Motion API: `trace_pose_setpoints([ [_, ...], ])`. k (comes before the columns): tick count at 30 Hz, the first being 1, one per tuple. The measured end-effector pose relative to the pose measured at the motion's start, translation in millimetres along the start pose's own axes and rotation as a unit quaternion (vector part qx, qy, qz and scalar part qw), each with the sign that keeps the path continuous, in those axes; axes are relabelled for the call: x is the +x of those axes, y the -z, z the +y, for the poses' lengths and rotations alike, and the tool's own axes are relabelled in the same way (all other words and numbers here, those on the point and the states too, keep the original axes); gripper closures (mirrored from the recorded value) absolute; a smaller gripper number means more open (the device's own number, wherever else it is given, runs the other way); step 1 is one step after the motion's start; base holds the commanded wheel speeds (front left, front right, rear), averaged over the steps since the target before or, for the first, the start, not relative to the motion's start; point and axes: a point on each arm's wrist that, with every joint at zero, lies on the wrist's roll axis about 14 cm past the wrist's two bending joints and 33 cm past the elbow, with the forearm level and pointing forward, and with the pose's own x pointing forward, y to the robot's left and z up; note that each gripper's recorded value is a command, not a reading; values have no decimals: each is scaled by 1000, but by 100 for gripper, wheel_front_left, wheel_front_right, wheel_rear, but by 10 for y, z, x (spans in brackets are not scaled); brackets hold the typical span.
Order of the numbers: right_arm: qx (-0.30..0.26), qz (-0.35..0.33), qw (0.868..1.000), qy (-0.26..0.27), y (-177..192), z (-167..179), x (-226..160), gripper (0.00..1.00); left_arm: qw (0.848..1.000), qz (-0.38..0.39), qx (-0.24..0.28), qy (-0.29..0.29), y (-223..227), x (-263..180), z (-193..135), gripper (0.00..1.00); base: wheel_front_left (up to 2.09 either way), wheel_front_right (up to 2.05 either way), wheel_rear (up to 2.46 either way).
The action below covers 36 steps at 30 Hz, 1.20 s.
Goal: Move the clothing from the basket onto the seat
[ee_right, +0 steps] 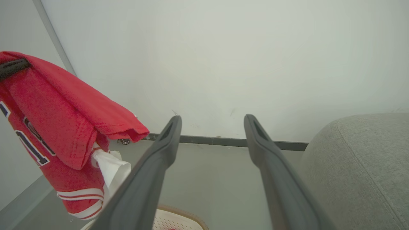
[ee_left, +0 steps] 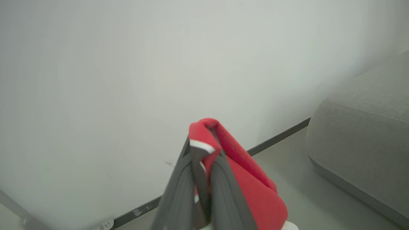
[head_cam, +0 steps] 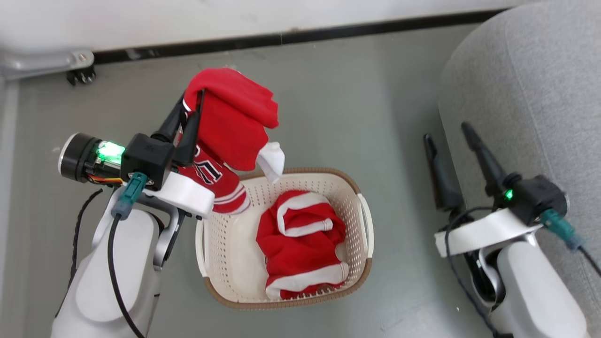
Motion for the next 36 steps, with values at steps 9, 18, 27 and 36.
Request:
trace_pose_setpoints([
  [9, -9, 4, 1000, -25, -39, 181, -201, 0, 999, -32, -15, 15, -365, -123, -67, 100, 0, 0, 0],
  [18, -25, 14, 997, -69, -11, 460, -417, 0, 998, -58, -6, 36, -692, -250, -157, 100, 0, 0, 0],
  [27, -66, 35, 988, -138, 100, 786, -632, 0, 994, -87, 9, 65, -1035, -358, -318, 100, 0, 0, 0],
  [36, -102, 53, 976, -183, 166, 952, -751, 0, 990, -110, 9, 89, -1293, -434, -516, 100, 0, 0, 0],
])
